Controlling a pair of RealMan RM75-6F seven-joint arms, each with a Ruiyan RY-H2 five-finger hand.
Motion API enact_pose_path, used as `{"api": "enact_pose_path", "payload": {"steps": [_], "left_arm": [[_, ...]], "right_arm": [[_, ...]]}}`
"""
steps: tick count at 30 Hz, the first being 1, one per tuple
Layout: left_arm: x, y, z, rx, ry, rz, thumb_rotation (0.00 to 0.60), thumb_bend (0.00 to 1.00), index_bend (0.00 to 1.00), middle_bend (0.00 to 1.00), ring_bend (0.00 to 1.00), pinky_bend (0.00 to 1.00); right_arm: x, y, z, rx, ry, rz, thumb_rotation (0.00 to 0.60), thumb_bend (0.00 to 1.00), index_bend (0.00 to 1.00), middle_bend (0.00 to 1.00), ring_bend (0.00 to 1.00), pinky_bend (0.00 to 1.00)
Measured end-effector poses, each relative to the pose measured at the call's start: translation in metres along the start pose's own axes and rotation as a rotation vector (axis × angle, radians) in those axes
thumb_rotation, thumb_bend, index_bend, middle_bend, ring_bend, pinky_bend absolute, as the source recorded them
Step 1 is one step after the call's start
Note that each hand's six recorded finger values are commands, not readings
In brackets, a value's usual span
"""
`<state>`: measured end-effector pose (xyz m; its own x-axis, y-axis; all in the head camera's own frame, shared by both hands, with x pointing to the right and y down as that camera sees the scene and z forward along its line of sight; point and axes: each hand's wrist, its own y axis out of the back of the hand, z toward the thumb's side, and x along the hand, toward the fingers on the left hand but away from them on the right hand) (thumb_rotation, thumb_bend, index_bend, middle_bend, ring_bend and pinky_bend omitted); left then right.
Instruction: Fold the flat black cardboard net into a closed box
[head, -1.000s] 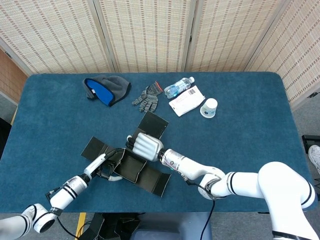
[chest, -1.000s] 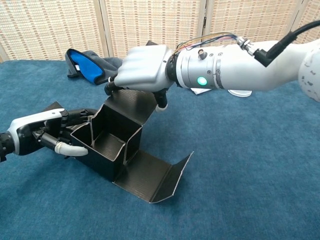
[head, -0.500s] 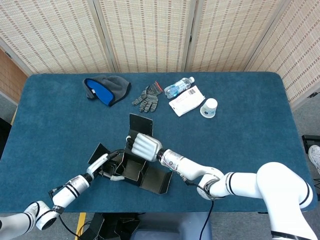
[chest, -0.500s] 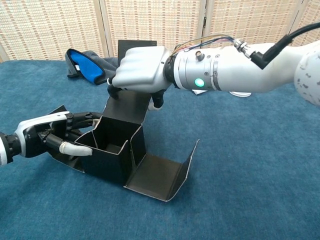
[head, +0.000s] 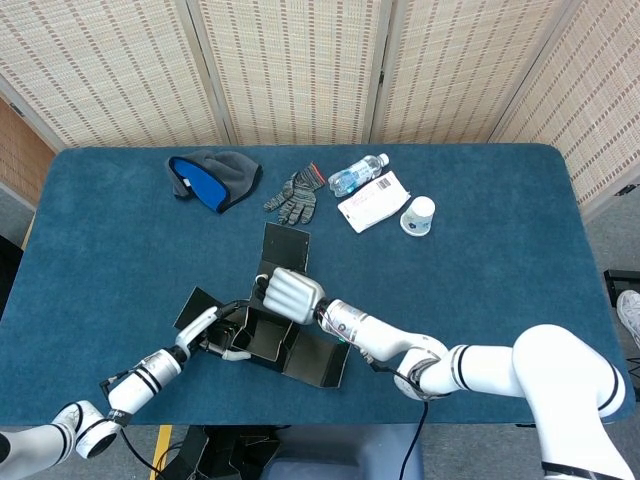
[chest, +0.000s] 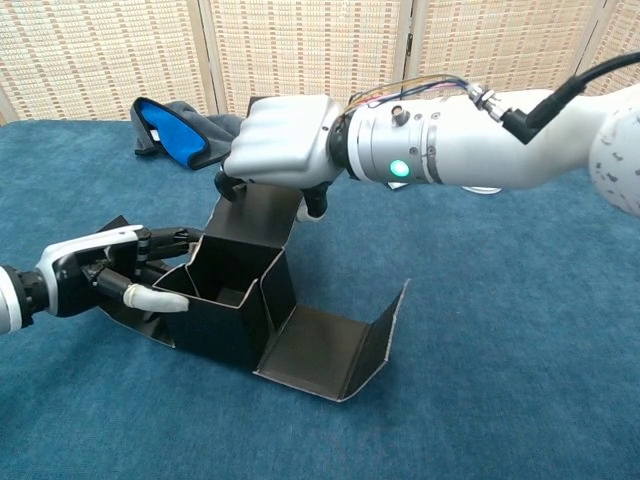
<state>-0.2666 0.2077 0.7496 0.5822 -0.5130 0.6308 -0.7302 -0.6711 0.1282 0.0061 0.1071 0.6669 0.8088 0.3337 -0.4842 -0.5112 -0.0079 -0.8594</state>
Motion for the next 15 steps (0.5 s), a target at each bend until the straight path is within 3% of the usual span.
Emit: {"api": "enact_pose_path", "payload": {"steps": [4, 9, 15], "left_arm": [[0.001, 0.000, 0.000, -0.005, -0.001, 0.005, 0.600, 0.09, 0.28, 0.28, 0.67, 0.68], [0.001, 0.001, -0.001, -0.003, -0.005, 0.018, 0.600, 0.09, 0.30, 0.30, 0.67, 0.68], [-0.004, 0.007, 0.000, 0.005, -0.013, 0.036, 0.600, 0.09, 0.30, 0.30, 0.67, 0.68]], "right_arm": [[0.001, 0.000, 0.000, -0.004, -0.005, -0.001, 0.600, 0.26, 0.23, 0.22, 0.80, 0.96], [0.005, 0.004, -0.003, -0.048, -0.018, -0.004, 0.600, 0.25, 0.02, 0.15, 0.77, 0.96], [0.018, 0.012, -0.010, -0.175, -0.050, -0.020, 0.600, 0.23, 0.00, 0.13, 0.76, 0.96]]}}
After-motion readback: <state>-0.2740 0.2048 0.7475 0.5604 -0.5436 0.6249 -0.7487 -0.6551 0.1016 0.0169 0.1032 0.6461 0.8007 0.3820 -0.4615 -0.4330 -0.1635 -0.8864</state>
